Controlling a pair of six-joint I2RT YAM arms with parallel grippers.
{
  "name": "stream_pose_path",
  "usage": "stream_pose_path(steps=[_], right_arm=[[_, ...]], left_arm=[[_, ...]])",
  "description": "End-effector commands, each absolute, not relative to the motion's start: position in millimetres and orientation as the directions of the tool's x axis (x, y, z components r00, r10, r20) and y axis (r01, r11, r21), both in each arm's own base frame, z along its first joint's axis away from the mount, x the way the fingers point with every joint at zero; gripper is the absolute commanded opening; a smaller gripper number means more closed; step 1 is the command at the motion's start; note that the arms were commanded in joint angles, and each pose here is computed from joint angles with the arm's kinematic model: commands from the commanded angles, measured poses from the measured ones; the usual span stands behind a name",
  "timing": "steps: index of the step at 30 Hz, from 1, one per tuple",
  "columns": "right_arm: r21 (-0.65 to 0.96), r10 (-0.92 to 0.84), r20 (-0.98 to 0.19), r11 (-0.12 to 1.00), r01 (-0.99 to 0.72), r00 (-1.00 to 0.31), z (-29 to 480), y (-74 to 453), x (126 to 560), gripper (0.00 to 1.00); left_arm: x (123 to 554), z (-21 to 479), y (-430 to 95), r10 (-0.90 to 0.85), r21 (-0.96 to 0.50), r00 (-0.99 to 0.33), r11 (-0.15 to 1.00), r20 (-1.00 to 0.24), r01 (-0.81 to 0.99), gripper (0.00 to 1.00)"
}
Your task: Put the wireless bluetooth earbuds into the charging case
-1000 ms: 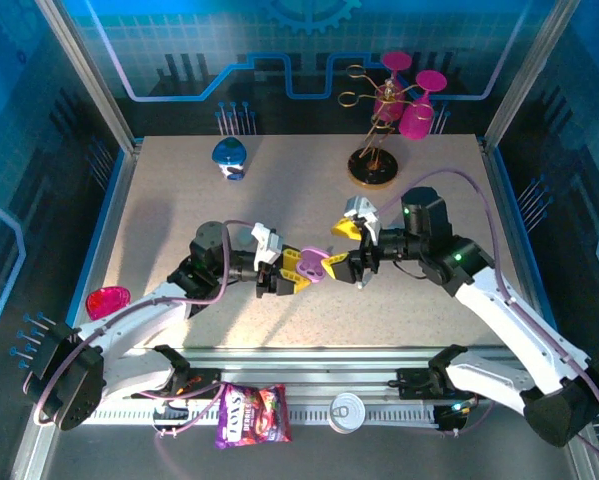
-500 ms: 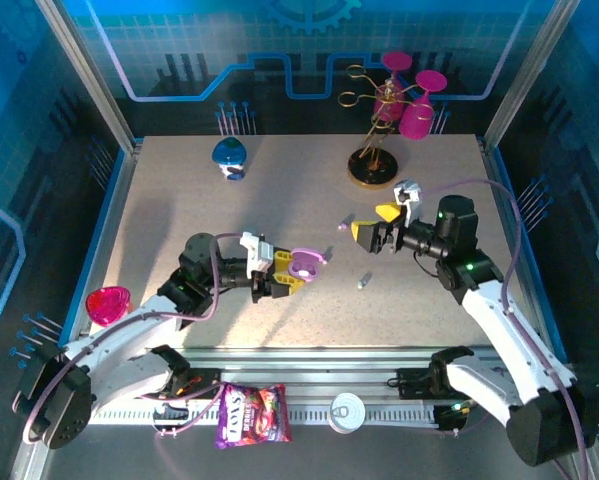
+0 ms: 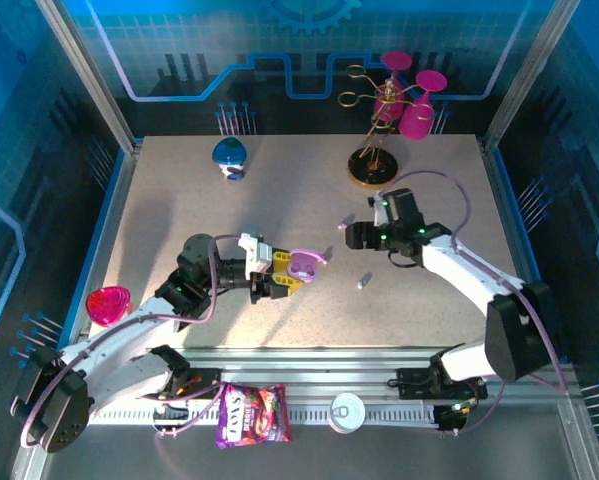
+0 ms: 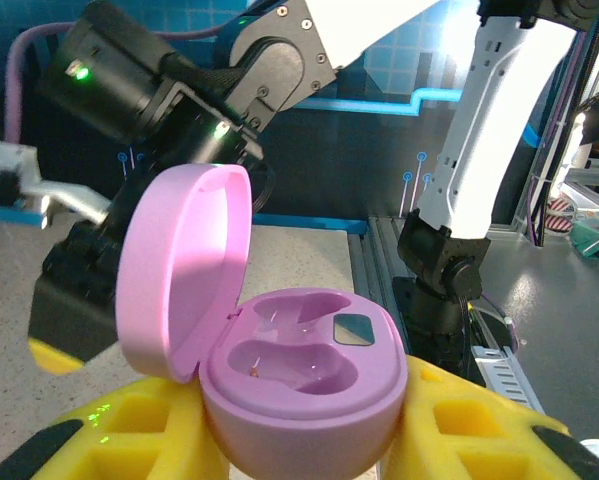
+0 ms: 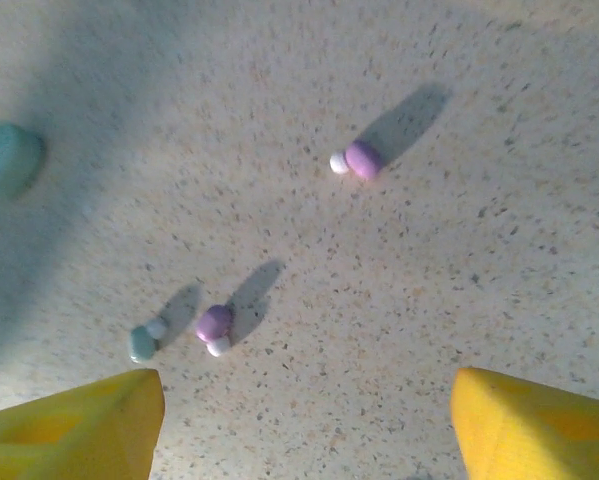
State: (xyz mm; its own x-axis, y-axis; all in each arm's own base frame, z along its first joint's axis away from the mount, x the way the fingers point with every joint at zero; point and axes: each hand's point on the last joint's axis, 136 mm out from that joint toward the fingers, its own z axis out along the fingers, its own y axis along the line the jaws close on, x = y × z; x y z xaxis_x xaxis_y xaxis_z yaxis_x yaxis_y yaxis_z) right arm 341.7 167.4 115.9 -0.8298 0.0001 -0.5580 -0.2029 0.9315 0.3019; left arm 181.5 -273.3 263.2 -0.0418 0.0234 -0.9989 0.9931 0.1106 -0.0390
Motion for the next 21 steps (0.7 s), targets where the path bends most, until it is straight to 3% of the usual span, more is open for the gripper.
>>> stream_pose_path(steps=[1, 8, 21], right_arm=[[0.173, -0.065, -0.54, 0.967, -0.186, -0.839, 102.2, 176.6, 346.7, 0.67], [0.081, -0.158, -0.475, 0.972, -0.222, -0.866, 66.4, 221.5, 353.4, 0.5], [0.002, -0.247, -0.36, 0.964, -0.265, -0.9, 24.0, 249.1, 354.2, 0.41]], left_arm=[[176.7, 268.0, -273.0, 0.015, -0.001, -0.002, 0.095, -1.0, 0.995, 0.27], [174.6, 266.8, -272.0, 0.022, 0.002, 0.0, 0.092, -1.0, 0.996, 0.28], [172.5, 265.1, -270.2, 0.024, 0.015, 0.012, 0.097, -1.0, 0.995, 0.28]])
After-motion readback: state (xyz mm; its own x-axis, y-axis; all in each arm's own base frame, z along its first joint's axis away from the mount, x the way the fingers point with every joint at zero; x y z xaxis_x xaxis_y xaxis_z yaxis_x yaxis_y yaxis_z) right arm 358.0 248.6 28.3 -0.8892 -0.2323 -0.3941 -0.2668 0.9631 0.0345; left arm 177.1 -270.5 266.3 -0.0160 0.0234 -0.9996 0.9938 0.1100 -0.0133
